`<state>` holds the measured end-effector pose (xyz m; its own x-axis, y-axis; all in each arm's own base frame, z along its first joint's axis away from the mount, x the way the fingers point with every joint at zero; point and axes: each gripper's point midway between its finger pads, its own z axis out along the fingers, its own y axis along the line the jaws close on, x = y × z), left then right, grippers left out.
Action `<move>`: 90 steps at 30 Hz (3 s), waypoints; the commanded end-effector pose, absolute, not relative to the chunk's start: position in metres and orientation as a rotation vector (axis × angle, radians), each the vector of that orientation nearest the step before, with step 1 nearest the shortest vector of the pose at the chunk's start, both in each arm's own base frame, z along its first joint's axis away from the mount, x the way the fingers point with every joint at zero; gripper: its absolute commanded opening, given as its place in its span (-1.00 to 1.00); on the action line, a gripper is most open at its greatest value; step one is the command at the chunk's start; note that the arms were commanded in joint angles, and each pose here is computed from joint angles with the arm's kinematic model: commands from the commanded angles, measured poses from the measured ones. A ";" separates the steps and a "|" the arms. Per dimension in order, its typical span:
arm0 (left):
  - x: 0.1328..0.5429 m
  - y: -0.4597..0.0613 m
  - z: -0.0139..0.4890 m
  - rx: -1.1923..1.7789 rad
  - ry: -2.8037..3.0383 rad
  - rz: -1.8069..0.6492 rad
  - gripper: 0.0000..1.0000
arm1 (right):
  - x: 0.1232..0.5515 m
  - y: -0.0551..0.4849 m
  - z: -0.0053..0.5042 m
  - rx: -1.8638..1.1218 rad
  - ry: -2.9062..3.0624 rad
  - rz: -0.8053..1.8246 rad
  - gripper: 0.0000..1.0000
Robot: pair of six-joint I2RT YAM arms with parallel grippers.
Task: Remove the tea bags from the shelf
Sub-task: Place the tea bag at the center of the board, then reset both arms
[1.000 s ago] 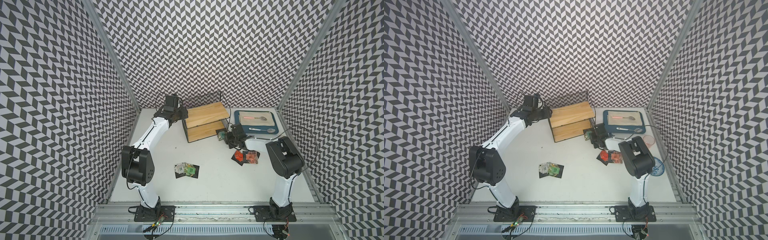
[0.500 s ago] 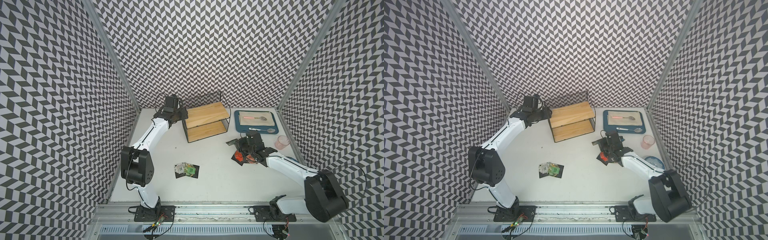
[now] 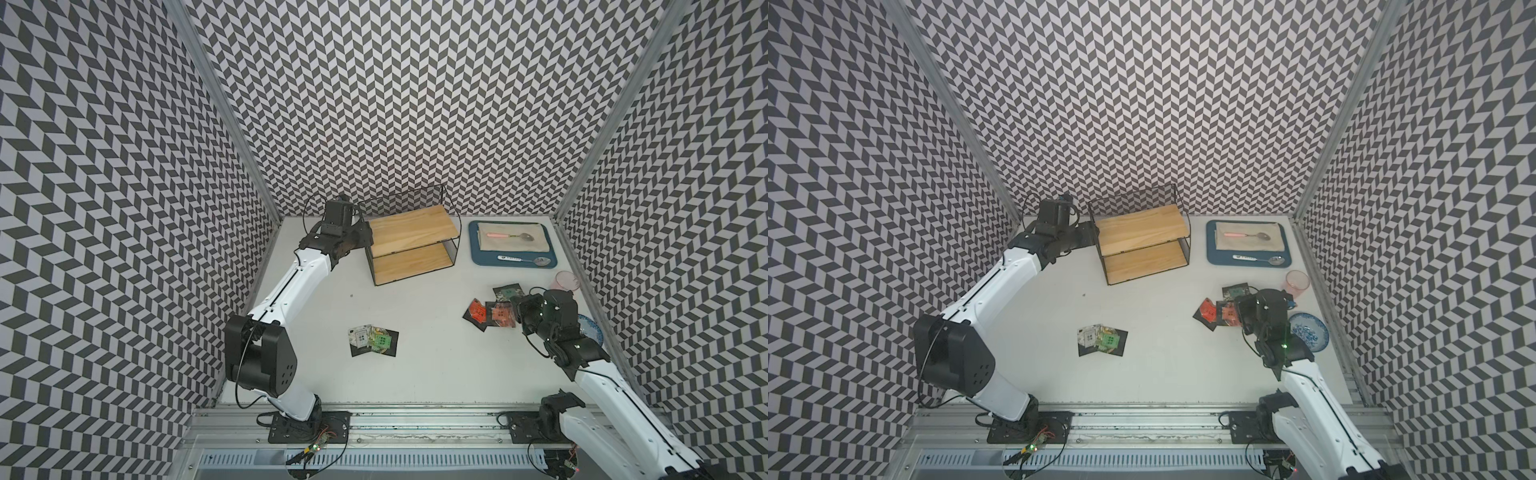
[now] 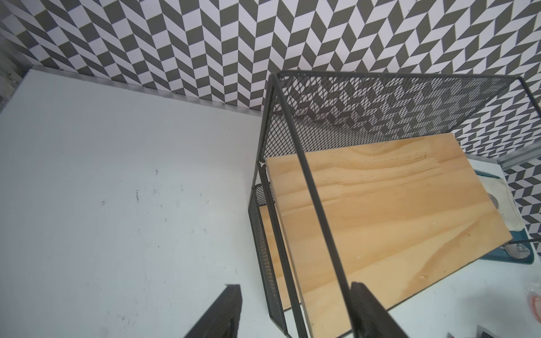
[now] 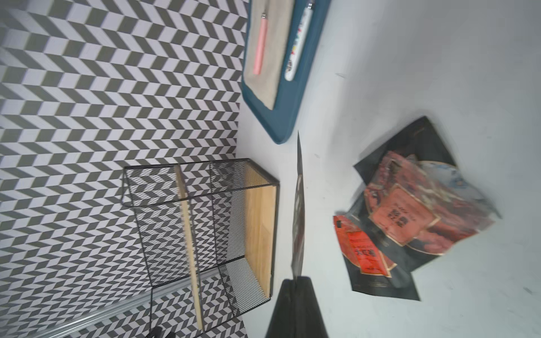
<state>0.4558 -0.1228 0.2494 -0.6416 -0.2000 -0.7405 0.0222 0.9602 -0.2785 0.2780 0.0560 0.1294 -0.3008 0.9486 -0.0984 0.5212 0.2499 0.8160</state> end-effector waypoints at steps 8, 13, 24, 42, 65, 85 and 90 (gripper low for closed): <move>0.435 -0.111 0.282 -0.191 2.204 -0.299 0.31 | 0.220 0.061 0.035 1.547 2.095 0.894 -1.00; 0.417 -0.110 0.289 -0.230 2.177 -0.340 0.33 | 0.217 0.055 0.037 1.504 2.137 0.814 -0.56; 0.358 -0.104 0.277 -0.341 2.189 -0.344 0.38 | 0.263 0.047 0.139 1.066 2.178 0.645 0.42; 0.307 -0.065 0.215 -0.185 1.955 -0.012 0.99 | 0.323 0.001 0.246 0.326 1.581 0.114 0.99; 0.363 -0.003 0.155 -0.093 1.693 0.101 0.99 | 0.343 0.000 0.180 0.111 1.507 -0.050 0.99; 0.384 0.009 0.144 -0.081 1.634 0.059 0.99 | 0.365 -0.017 0.157 0.198 1.521 -0.082 0.99; 0.385 0.010 0.142 -0.081 1.635 0.058 0.99 | 0.370 -0.020 0.152 0.216 1.546 -0.097 0.99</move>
